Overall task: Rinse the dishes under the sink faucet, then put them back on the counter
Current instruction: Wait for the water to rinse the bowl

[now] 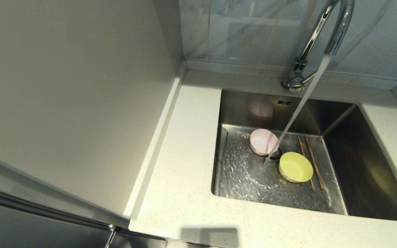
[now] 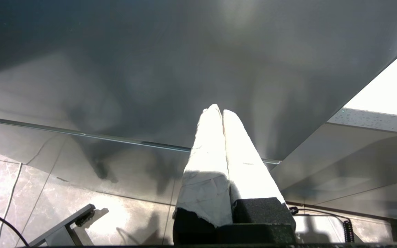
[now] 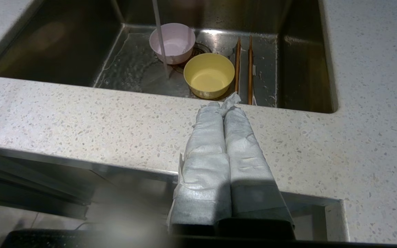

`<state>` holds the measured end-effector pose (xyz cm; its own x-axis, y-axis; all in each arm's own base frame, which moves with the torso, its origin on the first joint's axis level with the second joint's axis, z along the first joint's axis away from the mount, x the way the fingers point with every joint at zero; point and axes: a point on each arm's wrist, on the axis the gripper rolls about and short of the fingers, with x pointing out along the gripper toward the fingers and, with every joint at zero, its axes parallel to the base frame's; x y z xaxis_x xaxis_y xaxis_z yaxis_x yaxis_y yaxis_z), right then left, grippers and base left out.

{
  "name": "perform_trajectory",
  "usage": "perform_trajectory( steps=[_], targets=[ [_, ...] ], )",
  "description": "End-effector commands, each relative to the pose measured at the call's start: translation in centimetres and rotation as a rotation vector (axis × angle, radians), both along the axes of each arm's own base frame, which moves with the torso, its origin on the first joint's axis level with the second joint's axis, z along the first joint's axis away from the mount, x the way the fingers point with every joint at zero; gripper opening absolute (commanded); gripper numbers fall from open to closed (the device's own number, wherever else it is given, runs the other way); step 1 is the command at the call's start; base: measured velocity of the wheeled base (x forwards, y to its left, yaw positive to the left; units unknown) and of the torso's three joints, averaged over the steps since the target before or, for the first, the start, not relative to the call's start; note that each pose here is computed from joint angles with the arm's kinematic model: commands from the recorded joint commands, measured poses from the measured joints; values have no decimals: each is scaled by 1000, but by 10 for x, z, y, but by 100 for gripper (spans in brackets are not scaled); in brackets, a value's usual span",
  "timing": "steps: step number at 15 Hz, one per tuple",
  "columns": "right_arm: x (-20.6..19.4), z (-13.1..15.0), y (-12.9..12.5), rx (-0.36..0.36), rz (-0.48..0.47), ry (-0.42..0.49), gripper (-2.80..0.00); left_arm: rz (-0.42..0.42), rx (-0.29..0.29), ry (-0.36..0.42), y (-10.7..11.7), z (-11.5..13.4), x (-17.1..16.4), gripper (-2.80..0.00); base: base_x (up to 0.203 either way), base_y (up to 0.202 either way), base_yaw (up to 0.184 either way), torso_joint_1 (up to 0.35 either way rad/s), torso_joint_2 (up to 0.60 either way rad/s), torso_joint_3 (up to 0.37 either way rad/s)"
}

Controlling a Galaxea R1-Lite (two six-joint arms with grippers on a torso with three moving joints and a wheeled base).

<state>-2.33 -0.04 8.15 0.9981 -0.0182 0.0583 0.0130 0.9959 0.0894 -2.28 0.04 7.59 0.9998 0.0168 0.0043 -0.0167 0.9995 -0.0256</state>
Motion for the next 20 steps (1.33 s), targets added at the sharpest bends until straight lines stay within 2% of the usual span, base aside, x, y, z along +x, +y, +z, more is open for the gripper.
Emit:
perform_trajectory(
  steps=[1,20],
  targets=[
    [0,0,0,0,0,2,-280,0,-1,-3,0,0,0,-280,0,0,0,0,0,0],
    [0,0,0,0,0,2,-280,0,-1,-3,0,0,0,-280,0,0,0,0,0,0]
  ],
)
